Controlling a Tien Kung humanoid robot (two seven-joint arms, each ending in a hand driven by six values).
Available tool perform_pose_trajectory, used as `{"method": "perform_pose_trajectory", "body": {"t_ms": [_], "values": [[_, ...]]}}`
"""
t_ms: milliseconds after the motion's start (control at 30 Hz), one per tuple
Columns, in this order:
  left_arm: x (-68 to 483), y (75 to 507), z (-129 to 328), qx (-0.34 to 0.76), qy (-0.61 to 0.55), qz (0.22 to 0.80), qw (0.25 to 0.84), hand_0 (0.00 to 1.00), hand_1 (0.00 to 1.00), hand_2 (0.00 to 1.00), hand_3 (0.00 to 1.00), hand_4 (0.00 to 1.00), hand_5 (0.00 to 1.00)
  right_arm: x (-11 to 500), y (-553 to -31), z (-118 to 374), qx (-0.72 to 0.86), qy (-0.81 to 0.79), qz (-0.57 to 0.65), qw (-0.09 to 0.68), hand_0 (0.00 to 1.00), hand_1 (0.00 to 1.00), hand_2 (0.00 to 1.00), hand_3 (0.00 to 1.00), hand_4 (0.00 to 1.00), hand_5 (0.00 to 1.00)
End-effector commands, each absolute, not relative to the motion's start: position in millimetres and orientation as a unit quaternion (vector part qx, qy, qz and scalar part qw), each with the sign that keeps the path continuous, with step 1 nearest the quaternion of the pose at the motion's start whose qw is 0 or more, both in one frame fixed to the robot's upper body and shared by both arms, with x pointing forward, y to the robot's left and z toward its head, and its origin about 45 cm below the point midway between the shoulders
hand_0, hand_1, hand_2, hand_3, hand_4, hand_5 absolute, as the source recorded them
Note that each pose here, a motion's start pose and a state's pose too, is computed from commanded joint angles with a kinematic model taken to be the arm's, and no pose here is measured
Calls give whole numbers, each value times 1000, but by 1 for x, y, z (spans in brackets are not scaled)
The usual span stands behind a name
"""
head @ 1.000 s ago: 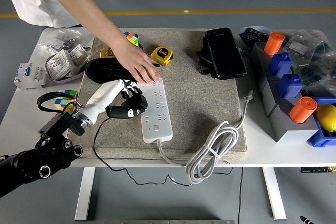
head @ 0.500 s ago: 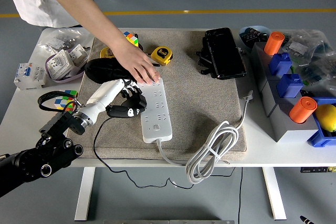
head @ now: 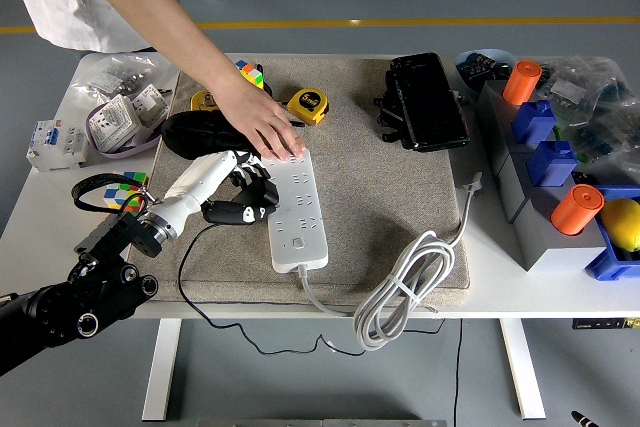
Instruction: Put the plug near the board,insert it into the board,press the button,pull the plug out
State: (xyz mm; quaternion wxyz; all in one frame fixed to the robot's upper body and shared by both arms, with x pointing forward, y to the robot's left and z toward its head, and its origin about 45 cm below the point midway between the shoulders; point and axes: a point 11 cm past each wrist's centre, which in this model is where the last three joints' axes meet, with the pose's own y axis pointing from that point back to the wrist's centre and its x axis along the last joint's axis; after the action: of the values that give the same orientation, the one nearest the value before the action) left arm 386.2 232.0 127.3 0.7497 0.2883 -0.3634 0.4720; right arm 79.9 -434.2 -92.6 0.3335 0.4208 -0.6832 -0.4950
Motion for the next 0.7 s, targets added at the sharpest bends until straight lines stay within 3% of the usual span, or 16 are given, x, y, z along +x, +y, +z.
{"method": "perform_pose_trajectory", "body": {"t_ms": [333,367,533,567,700], "values": [[387,236,127,290,-364,473,748,421,436,464,543,708,2,79,-434,-93,421,-682,-495,334,652,711,719,637,924,533],[387,236,127,290,-364,473,748,444,498,541,563,742,2,79,-434,-93,421,-683,-495,334,652,711,720,637,925,533],[387,237,127,293,-363,471,749,444,498,541,563,742,2,79,-434,-93,421,-683,-496,333,652,711,720,637,925,533],[387,238,127,294,-363,470,749,474,520,560,573,815,3,79,-434,-93,421,-683,-496,334,652,711,720,637,925,532],[387,238,126,297,-364,467,749,474,520,560,573,815,3,79,-434,-93,421,-683,-495,333,652,711,720,637,925,532]]}}
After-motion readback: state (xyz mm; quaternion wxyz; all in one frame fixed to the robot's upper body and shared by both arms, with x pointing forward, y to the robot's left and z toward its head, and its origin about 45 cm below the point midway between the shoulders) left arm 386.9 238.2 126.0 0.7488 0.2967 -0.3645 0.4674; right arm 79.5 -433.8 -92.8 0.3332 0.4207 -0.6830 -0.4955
